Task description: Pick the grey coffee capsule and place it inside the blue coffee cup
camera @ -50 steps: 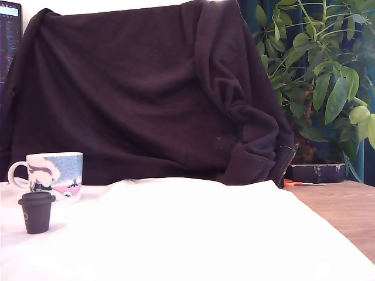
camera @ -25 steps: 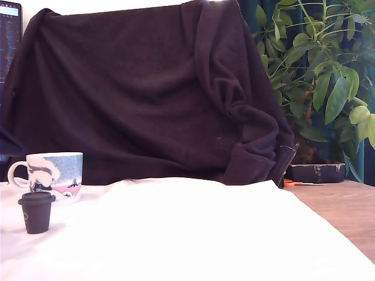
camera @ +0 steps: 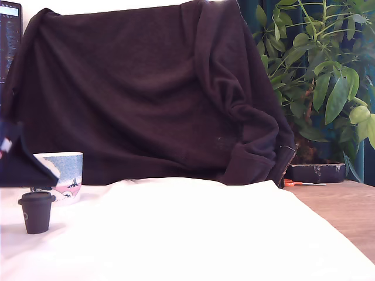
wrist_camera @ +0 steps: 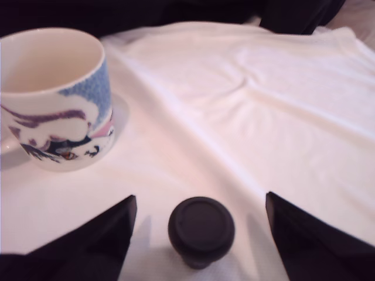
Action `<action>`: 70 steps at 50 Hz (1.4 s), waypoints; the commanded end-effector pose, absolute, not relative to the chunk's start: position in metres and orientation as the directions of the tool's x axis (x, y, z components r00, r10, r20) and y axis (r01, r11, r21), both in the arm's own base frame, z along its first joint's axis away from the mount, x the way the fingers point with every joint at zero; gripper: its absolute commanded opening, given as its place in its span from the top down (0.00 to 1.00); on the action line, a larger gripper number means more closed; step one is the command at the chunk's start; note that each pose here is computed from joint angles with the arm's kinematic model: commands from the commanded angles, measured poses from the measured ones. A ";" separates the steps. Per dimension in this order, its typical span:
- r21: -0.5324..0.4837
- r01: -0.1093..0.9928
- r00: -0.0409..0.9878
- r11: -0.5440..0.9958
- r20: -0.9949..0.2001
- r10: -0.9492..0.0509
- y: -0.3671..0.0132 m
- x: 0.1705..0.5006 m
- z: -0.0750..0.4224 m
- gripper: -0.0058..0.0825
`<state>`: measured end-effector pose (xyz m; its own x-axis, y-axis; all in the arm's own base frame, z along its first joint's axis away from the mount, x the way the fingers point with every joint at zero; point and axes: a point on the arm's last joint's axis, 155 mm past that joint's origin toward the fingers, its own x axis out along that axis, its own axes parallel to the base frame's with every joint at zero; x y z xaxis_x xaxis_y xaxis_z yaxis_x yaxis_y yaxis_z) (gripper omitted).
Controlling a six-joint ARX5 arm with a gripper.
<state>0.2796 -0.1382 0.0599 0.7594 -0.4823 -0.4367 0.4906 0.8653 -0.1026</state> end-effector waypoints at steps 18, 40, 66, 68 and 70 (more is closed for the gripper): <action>-0.101 0.494 0.708 0.864 -0.529 -0.467 -0.139 0.280 0.013 0.65; -0.053 0.519 0.826 0.853 -0.227 -0.516 -0.153 0.315 0.092 0.96; 0.025 0.318 0.939 0.948 -0.150 -0.311 -0.116 0.394 0.155 0.96; 0.022 0.310 0.936 0.950 -0.181 -0.301 -0.113 0.396 0.148 0.94; 0.021 0.305 0.933 0.952 -0.205 -0.295 -0.111 0.397 0.141 0.92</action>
